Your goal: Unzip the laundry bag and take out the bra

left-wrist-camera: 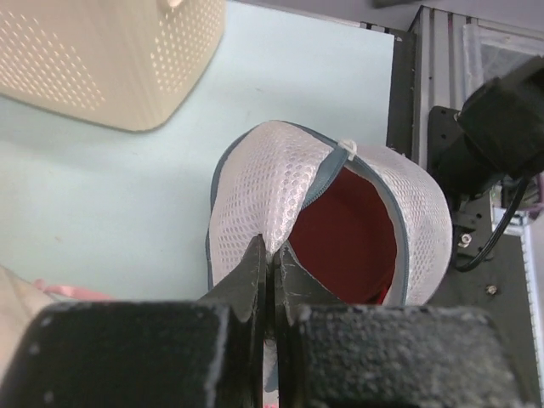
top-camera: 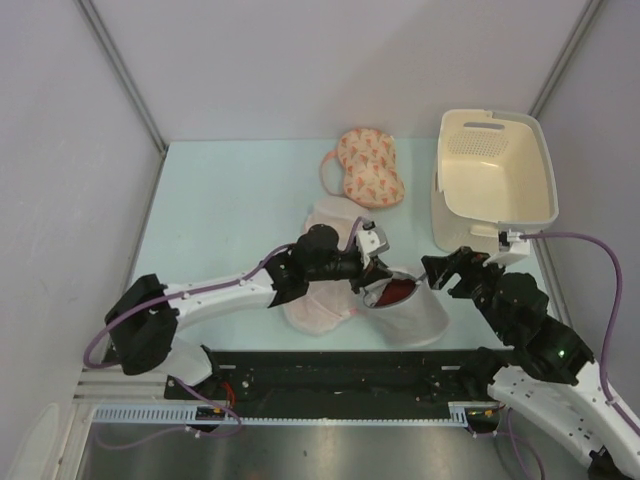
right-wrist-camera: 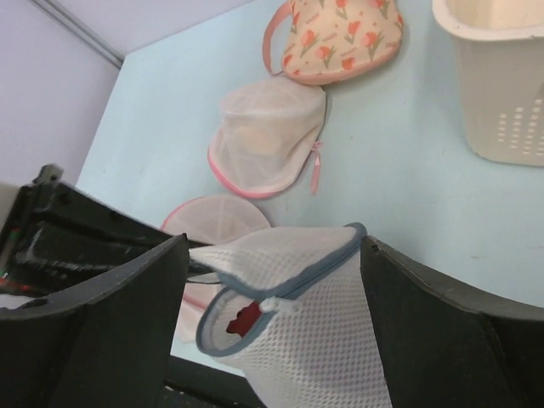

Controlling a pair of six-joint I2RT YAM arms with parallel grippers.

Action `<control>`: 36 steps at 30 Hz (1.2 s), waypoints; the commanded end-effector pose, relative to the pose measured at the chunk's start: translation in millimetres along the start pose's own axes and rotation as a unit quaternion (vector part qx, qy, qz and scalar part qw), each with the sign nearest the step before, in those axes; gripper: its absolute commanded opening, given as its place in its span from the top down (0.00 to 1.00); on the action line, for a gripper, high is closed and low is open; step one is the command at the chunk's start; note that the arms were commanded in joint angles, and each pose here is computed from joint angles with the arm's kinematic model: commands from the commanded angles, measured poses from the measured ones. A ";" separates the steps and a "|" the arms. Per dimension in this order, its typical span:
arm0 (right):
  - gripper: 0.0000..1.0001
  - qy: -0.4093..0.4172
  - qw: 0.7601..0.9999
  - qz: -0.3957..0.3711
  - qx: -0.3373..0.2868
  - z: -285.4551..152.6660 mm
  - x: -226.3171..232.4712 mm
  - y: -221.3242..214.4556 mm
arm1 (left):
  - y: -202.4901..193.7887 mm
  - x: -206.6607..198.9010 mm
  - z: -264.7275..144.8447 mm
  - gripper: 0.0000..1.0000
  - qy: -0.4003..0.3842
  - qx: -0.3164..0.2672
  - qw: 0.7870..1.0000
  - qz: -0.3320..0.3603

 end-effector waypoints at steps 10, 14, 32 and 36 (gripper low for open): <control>0.27 0.198 0.959 0.159 0.128 28.8 17.1 19.2 | 83.1 37.2 -48.3 1.00 0.039 -0.115 0.973 0.198; 0.26 0.210 0.956 0.147 0.143 26.0 20.4 13.0 | 81.0 39.1 -49.2 1.00 0.034 -0.106 0.973 0.204; 0.43 0.249 0.935 0.047 0.248 -0.1 30.2 -53.9 | 73.2 33.8 -48.4 1.00 0.024 -0.106 0.978 0.176; 0.45 0.248 0.931 0.035 0.265 8.9 33.3 -64.0 | 73.6 32.8 -48.7 1.00 0.023 -0.110 0.978 0.175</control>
Point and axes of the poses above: each gripper's point midway between its finger pads, its own z axis out along the fingers, its own x axis along the line the jaws close on, y = z × x, the point moved 1 cm from there along -z, back along the fingers, and after that the axes turned 11 degrees about z, right-handed, at the moved point
